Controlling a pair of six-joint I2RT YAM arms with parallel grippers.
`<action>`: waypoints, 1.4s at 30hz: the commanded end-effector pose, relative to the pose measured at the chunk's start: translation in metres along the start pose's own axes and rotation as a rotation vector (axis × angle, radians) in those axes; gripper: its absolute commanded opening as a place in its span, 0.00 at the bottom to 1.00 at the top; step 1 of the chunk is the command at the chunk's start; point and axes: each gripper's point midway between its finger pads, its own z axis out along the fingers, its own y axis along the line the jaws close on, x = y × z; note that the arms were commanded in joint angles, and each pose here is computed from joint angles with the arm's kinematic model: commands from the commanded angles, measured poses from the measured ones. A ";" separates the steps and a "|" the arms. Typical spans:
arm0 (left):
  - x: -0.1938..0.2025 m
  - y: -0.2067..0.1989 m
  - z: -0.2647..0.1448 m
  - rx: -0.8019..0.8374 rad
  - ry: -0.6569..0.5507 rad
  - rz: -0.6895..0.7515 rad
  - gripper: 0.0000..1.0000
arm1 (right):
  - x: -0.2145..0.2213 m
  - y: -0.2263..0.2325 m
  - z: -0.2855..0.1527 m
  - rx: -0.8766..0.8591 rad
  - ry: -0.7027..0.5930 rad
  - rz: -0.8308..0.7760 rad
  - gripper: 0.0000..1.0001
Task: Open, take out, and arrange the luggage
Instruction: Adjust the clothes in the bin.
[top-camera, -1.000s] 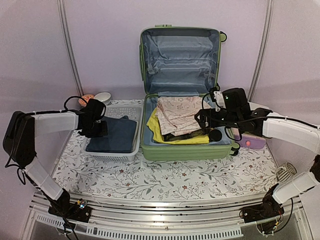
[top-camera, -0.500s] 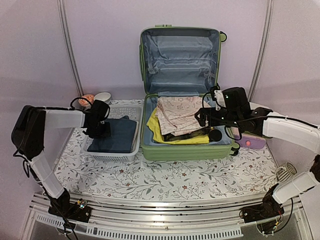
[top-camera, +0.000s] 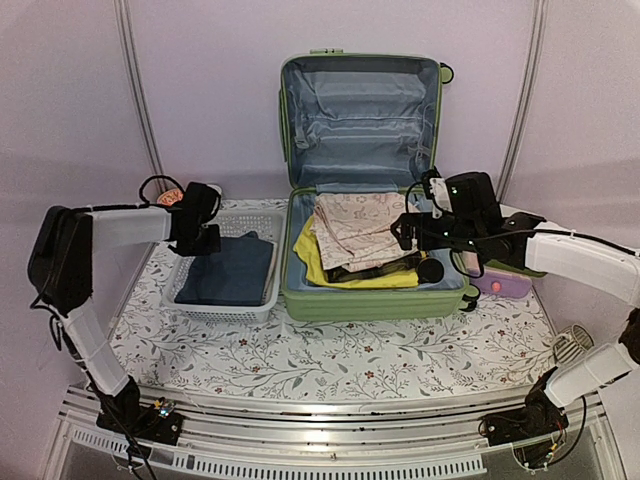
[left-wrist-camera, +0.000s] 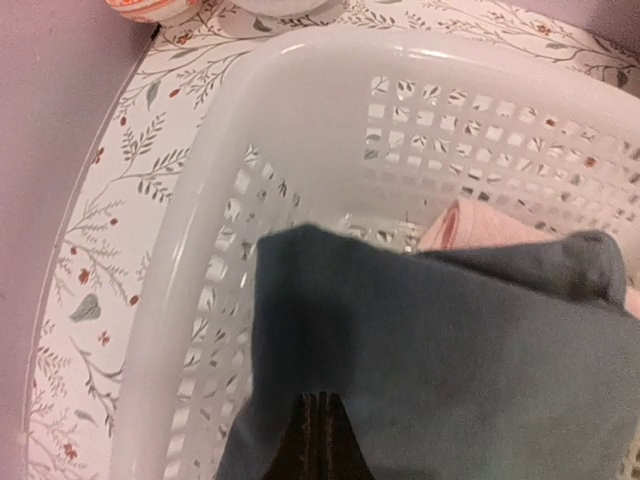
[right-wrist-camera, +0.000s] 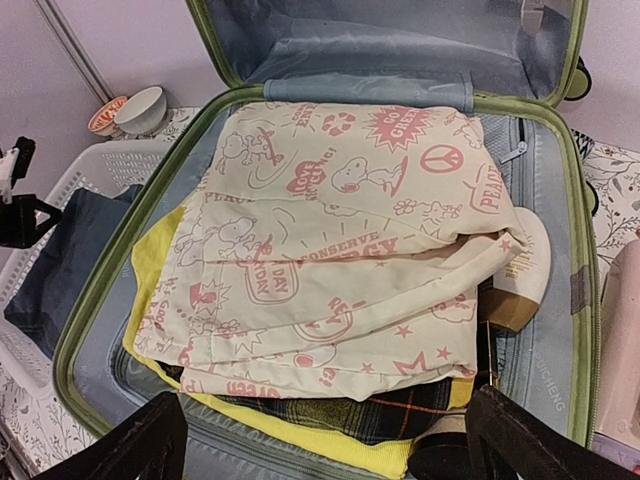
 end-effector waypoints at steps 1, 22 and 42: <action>-0.010 0.010 0.037 -0.094 -0.010 -0.007 0.00 | -0.011 -0.002 -0.010 0.007 -0.025 0.010 0.99; -0.003 -0.007 -0.013 0.026 0.042 0.063 0.08 | -0.014 -0.001 -0.010 -0.002 -0.024 0.010 0.99; 0.118 0.042 -0.031 -0.099 0.258 0.001 0.05 | -0.006 0.001 -0.004 -0.022 -0.008 0.019 0.99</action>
